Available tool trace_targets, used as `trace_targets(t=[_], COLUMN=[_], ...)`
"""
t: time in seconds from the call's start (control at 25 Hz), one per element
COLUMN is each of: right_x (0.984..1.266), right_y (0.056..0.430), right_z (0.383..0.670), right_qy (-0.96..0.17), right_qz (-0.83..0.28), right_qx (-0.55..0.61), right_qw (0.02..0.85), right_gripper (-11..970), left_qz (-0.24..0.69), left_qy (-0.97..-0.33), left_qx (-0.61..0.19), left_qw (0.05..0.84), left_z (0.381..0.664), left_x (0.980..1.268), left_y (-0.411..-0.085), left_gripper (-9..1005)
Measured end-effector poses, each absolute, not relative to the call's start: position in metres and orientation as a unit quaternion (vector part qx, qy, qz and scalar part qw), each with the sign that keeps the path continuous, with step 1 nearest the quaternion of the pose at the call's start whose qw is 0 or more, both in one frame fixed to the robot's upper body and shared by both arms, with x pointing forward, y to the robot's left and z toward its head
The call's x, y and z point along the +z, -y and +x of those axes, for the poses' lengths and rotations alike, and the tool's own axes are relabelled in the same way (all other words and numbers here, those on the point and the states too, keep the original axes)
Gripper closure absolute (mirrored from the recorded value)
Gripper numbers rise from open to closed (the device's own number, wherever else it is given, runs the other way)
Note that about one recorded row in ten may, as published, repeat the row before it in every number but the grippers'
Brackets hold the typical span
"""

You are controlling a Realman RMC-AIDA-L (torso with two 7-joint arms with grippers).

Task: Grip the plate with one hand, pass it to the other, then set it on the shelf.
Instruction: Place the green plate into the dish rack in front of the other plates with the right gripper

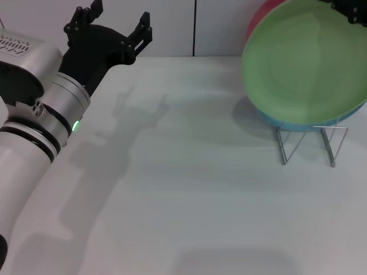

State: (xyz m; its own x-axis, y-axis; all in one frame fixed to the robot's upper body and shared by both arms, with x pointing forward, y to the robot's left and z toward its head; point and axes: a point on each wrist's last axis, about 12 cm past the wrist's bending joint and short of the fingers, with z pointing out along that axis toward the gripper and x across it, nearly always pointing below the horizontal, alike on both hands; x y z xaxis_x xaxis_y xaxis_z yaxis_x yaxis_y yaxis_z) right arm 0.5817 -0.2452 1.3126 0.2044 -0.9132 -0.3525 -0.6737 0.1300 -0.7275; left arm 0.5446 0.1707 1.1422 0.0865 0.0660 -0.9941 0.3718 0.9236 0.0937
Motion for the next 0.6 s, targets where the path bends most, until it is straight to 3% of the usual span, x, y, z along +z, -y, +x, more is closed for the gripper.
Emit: trace_targets(t=[0.6], right_x=[1.3063], right_y=[0.2477], right_z=[0.5812], right_qy=[-0.616], right_qz=[-0.653], right_qx=[-0.149], right_qw=[0.415], right_gripper=[922], left_qz=[0.162], left_qy=[-0.673], left_qx=[-0.108], left_qw=[0.714], left_z=[0.5485], left_x=[1.1389], left_y=[-0.1712], left_gripper=[135])
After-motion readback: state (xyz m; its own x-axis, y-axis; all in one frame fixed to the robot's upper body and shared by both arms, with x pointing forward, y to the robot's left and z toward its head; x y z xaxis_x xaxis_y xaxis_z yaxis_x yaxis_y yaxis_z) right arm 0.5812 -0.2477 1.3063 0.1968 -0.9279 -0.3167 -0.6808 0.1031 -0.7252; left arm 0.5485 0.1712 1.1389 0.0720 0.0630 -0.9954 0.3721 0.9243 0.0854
